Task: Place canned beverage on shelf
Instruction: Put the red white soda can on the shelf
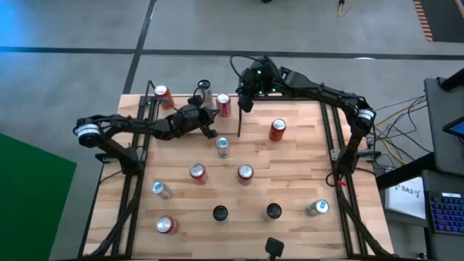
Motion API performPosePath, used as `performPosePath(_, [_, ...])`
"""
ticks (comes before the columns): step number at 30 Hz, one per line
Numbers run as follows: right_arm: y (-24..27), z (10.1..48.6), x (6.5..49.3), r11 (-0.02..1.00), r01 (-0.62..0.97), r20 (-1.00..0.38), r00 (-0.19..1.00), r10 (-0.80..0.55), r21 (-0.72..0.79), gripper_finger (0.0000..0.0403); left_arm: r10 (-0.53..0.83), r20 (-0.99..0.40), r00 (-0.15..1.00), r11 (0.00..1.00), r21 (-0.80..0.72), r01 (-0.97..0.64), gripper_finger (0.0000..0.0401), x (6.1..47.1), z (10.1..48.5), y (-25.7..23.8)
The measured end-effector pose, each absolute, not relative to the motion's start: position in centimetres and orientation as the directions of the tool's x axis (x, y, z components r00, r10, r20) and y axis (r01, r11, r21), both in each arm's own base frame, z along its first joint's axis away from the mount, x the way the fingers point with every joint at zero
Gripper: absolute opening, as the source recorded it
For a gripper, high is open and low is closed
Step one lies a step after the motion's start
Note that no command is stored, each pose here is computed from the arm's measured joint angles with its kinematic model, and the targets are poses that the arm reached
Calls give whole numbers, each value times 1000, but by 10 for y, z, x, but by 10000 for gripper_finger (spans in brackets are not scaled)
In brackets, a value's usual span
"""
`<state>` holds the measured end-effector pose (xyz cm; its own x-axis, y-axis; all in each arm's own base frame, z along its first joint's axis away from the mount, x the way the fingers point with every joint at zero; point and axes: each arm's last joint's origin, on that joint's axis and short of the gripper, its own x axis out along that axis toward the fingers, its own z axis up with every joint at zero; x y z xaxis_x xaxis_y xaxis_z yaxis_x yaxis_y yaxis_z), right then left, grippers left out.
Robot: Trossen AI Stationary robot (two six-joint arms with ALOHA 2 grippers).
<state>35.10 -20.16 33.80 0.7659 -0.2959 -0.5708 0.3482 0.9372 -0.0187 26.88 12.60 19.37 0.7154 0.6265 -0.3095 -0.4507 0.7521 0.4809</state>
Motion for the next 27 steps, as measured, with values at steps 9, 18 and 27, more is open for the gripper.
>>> performPosePath(9, [-202,339,352,937,350,-560,772,-302,-22,12,627,-314,713,758,459,-464,0,274,202,134])
performPosePath(18, [-202,338,352,937,350,-563,770,-301,-22,12,615,-348,707,771,453,-448,0,278,191,141])
performPosePath(27, [-202,338,352,936,351,-563,769,-301,-21,12,621,-348,702,769,439,-463,0,291,189,150])
